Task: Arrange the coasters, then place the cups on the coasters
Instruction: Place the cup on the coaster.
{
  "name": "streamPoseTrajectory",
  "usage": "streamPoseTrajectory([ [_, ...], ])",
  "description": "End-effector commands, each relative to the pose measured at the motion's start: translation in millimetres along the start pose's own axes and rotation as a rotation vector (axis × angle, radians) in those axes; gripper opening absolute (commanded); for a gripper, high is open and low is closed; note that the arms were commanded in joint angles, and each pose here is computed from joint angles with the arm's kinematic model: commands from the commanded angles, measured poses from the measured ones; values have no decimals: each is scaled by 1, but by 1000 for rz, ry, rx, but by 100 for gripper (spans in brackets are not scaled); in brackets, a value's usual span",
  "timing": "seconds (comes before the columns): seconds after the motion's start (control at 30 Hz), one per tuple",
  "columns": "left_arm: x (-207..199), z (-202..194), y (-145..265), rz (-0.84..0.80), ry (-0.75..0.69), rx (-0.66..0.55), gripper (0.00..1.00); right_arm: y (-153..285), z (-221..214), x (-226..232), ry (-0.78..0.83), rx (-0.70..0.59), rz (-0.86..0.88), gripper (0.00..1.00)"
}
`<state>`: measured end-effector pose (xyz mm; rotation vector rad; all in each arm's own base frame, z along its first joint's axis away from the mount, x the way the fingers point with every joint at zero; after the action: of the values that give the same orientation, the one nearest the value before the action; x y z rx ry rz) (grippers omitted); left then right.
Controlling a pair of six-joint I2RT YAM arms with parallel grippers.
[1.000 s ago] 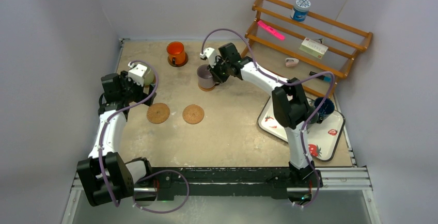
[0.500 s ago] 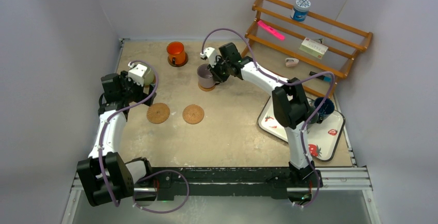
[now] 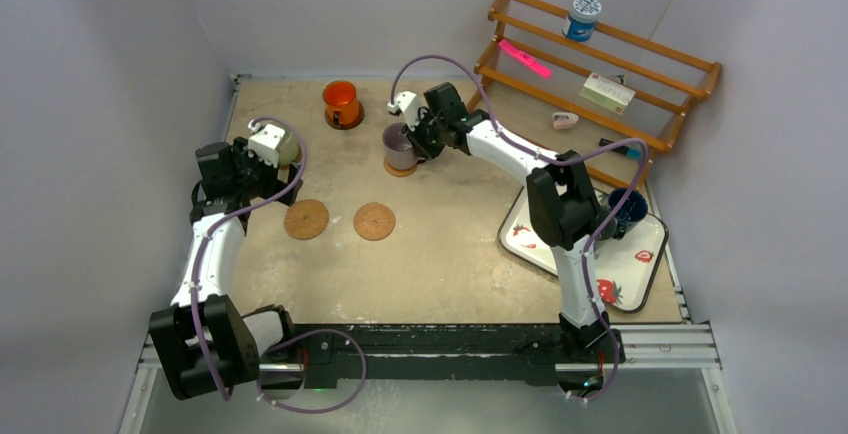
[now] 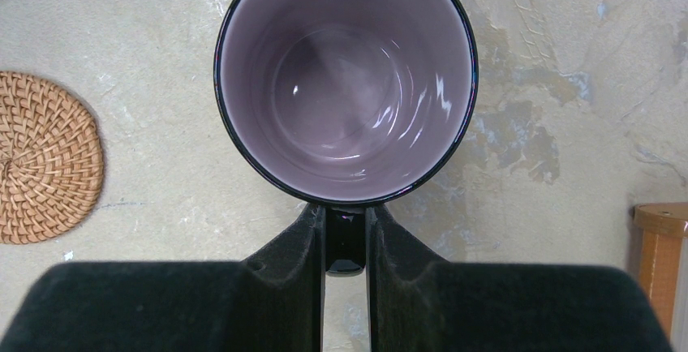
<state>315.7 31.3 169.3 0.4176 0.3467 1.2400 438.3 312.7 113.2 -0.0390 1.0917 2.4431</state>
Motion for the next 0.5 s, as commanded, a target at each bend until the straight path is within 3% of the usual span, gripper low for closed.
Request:
streamPoseTrajectory([
  [0.0, -1, 4, 2, -14, -13, -31, 100, 12, 33, -8, 51, -109, -35, 0],
  [0.47, -2, 5, 2, -14, -15, -34, 100, 10, 30, -1, 56, -104, -14, 0],
])
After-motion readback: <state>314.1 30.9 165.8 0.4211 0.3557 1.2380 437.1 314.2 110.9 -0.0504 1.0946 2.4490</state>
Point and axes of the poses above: each gripper's point midway between its finger pads, its own y axis back along the fingers, its own x axis along the line the jaws close on, z = x × y, the point moved 3 cm from there along y, back along the fingers, and after that the axes turned 10 degrees about y, right-handed, at the moved point
